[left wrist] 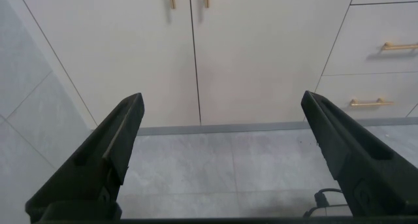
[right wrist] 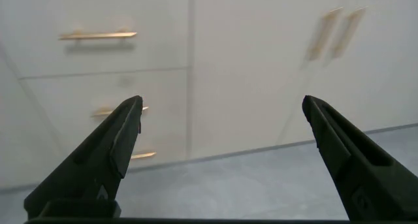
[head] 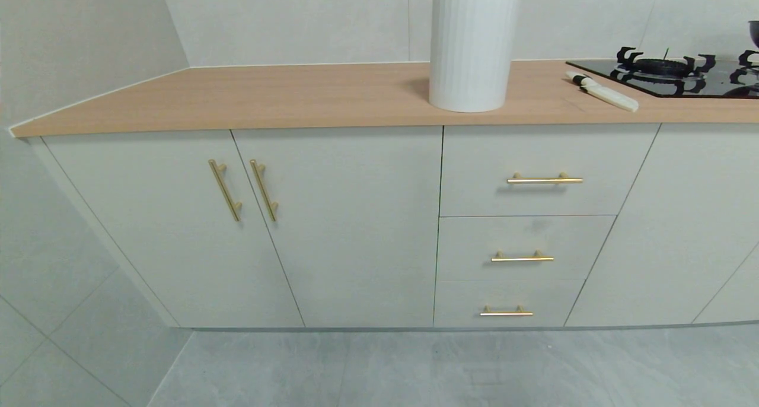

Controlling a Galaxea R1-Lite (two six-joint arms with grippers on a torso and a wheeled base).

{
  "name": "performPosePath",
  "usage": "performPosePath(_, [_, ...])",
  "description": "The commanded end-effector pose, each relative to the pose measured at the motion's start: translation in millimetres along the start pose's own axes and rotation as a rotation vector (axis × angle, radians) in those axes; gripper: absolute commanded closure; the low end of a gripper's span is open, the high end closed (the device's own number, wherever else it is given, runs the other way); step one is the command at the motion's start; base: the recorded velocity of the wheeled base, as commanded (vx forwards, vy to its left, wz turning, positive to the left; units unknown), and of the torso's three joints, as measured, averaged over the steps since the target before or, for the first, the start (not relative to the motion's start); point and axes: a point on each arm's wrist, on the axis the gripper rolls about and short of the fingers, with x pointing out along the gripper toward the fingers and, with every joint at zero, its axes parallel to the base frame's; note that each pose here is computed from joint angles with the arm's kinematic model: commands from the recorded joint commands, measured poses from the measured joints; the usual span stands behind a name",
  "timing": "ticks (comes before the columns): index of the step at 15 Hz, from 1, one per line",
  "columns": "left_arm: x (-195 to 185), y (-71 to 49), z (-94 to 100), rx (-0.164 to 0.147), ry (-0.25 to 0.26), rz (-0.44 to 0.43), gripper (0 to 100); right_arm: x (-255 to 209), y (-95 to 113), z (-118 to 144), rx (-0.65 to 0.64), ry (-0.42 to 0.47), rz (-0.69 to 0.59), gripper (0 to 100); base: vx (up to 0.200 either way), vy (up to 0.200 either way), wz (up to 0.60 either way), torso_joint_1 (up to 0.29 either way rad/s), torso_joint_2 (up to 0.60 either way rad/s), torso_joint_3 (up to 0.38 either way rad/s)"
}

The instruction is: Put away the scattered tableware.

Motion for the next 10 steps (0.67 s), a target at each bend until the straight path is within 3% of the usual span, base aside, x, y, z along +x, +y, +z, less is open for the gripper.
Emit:
performPosePath(1, [0, 0.0, 0.0, 0.000, 0.000, 0.000, 0, -42, -14, -16, 0.019, -0.110, -0.081, 0, 0.000, 0.000, 0.00, 0.000, 0.00, 0.000])
performPosePath(6, [0, 0.0, 0.0, 0.000, 0.000, 0.000, 0, -61, -15, -34, 0.018, -0.171, -0.088, 0, 0.000, 0.000, 0.00, 0.000, 0.00, 0.000])
performPosePath(8, [0, 0.0, 0.0, 0.000, 0.000, 0.000, 0, -52, -8, -49, 0.008, -0.149, 0.004, 0, 0.000, 0.000, 0.00, 0.000, 0.00, 0.000])
performPosePath(10, [0, 0.0, 0.0, 0.000, 0.000, 0.000, 0, -37, 4, -76, -0.009, -0.126, 0.179, 0, 0.000, 0.000, 0.00, 0.000, 0.00, 0.000])
